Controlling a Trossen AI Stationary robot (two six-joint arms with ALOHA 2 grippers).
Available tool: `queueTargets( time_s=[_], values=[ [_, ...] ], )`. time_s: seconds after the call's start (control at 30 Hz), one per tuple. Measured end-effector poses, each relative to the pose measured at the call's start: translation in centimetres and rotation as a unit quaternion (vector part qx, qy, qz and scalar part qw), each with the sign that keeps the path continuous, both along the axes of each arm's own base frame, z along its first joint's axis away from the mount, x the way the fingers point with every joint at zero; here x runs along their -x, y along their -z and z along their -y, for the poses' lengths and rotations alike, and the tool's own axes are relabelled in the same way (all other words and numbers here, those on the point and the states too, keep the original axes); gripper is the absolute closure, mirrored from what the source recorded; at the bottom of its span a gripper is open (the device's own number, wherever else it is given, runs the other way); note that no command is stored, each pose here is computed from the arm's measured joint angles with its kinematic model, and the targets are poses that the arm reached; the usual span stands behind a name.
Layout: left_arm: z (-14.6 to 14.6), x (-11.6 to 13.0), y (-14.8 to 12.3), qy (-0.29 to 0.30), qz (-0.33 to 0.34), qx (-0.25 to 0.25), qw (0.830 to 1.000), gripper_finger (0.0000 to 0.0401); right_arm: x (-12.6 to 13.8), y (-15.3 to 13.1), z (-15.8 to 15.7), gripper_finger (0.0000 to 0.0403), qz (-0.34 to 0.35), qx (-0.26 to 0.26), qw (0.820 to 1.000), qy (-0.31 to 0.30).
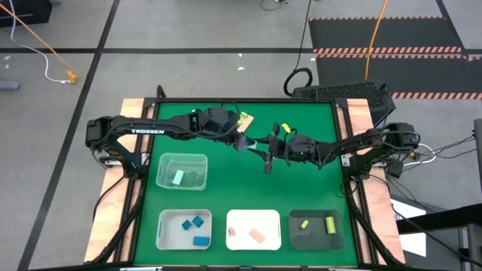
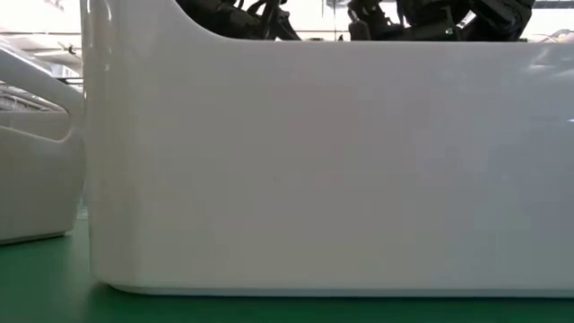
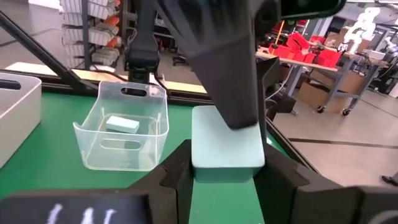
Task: Sort & place blocks by color
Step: Put the bottom light blue block into the transparent bin
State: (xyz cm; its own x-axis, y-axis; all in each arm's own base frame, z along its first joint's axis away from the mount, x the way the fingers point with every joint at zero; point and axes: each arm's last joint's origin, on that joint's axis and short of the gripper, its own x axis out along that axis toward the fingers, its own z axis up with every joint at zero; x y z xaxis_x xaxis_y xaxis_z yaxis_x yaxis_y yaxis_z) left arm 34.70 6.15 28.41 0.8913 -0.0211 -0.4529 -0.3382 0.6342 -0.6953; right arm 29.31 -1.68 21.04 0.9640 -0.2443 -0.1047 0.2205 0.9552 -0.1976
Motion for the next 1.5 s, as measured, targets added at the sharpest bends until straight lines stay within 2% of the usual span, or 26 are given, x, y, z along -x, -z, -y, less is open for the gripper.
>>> queueTargets(
  time_s=[0.17, 0.37, 0.53, 0.63, 0.93, 1.03, 1.17, 1.23, 1.37, 1.5],
  values=[
    [0.1, 0.0, 0.1, -0.001, -0.006, 0.011, 1.000, 0.0262, 0.0, 0.0, 0.0, 0.0285, -0.004, 0.015, 1.000, -0.001],
    [0.1, 0.0, 0.1, -0.001, -0.005, 0.015, 1.000, 0.0264, 0.0, -0.1, 0.0, 0.0282, 0.001, 0.015, 1.000, 0.000],
    [-0.2, 0.0, 0.1, 0.004, -0.002, 0.017, 1.000, 0.0264, 0.0, 0.1, 0.0, 0.0250, 0.004, -0.043, 0.999, 0.006],
    [-0.6, 0.1, 0.1, 0.003, -0.002, 0.012, 1.000, 0.0264, 0.1, 0.2, 0.0, 0.0228, -0.002, -0.057, 0.998, 0.009],
    [-2.7, 0.7, 0.2, -0.020, -0.009, 0.003, 1.000, 0.0264, 2.0, 0.0, 0.0, 0.0187, -0.088, -0.081, 0.993, 0.019],
    [-3.0, 1.3, 1.0, 0.004, -0.054, 0.009, 0.998, 0.0263, 3.2, -0.1, -0.1, 0.0185, -0.128, -0.106, 0.986, 0.031],
    [-2.8, 2.6, 2.2, 0.081, -0.124, 0.006, 0.989, 0.0263, 5.1, -0.4, -0.1, 0.0187, -0.175, -0.152, 0.971, 0.063],
    [-2.7, 3.9, 2.6, 0.105, -0.178, 0.021, 0.978, 0.0262, 6.1, -0.3, -0.1, 0.0189, -0.198, -0.180, 0.960, 0.080],
    [-1.8, 7.3, 2.2, 0.135, -0.280, 0.017, 0.950, 0.0262, 7.7, -0.4, -0.2, 0.0190, -0.226, -0.229, 0.941, 0.110],
    [-0.6, 11.2, 0.9, 0.123, -0.385, -0.010, 0.915, 0.0262, 8.5, -0.1, -0.2, 0.0190, -0.250, -0.252, 0.926, 0.130]
  ],
)
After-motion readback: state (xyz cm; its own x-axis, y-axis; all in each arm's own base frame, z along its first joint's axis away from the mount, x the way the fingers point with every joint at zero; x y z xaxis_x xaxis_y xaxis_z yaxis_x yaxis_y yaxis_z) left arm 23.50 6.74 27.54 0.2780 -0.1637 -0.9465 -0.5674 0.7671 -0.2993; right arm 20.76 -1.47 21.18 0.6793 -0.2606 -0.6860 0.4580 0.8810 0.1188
